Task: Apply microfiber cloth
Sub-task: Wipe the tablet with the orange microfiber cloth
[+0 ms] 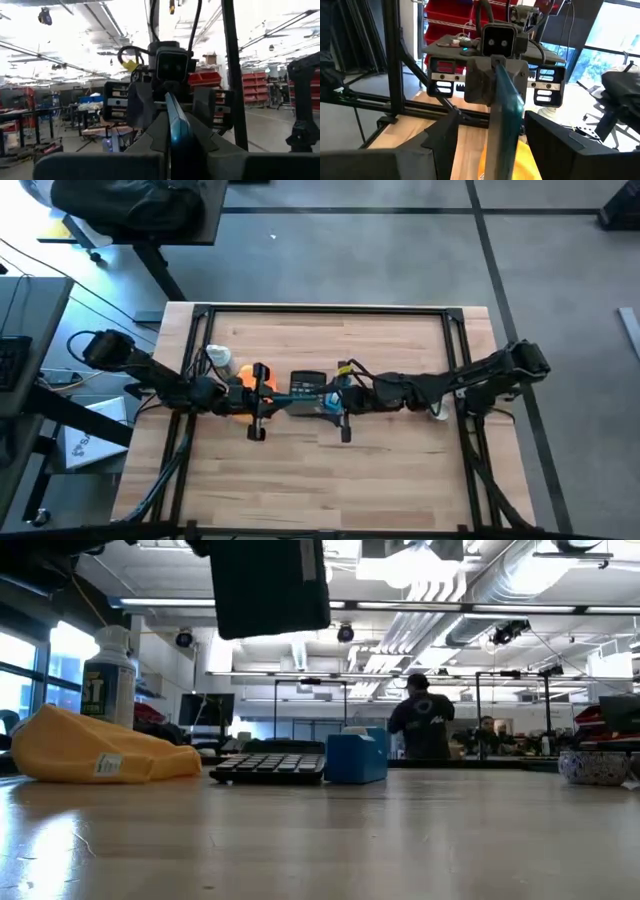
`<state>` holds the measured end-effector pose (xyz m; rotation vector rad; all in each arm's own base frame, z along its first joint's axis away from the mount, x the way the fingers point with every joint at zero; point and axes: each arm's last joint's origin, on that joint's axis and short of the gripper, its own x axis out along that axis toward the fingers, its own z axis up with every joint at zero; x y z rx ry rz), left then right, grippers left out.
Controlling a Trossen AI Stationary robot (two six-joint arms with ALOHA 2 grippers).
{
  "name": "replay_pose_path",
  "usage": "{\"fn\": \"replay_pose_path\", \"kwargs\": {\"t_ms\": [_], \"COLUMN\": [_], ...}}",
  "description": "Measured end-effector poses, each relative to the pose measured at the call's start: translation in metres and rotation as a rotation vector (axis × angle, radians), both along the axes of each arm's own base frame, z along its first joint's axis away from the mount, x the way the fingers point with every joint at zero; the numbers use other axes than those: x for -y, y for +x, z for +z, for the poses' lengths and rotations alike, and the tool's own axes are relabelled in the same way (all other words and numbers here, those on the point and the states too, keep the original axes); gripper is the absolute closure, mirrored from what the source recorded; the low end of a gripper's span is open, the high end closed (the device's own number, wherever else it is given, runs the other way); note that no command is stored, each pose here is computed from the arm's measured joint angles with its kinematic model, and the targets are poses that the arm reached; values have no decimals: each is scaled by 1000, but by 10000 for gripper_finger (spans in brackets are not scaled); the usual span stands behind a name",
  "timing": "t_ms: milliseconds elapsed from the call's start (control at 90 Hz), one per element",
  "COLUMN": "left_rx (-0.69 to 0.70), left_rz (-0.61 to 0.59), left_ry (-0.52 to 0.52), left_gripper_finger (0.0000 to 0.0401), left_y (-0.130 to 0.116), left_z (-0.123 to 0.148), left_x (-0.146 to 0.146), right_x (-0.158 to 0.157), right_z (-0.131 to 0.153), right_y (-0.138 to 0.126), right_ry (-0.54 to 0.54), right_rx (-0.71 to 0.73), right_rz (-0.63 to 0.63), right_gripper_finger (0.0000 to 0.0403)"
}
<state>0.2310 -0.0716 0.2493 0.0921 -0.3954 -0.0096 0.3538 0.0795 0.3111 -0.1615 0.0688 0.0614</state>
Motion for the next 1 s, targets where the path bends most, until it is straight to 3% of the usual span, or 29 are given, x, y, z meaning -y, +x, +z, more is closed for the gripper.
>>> {"fn": "replay_pose_path", "kwargs": {"t_ms": [278, 1000], "left_rx": [-40, -37], "left_rz": [20, 24], "left_ry": [15, 23], "left_gripper_finger": [390, 390], "left_y": [14, 14], "left_z": [-5, -3], "left_x": [4, 4], "right_x": [0, 0], "right_z": [0, -1], "right_y": [0, 0], "right_ry": [15, 6], "right_rx": [-2, -7], "right_rz": [-1, -2], "right_gripper_finger": [218, 365]}}
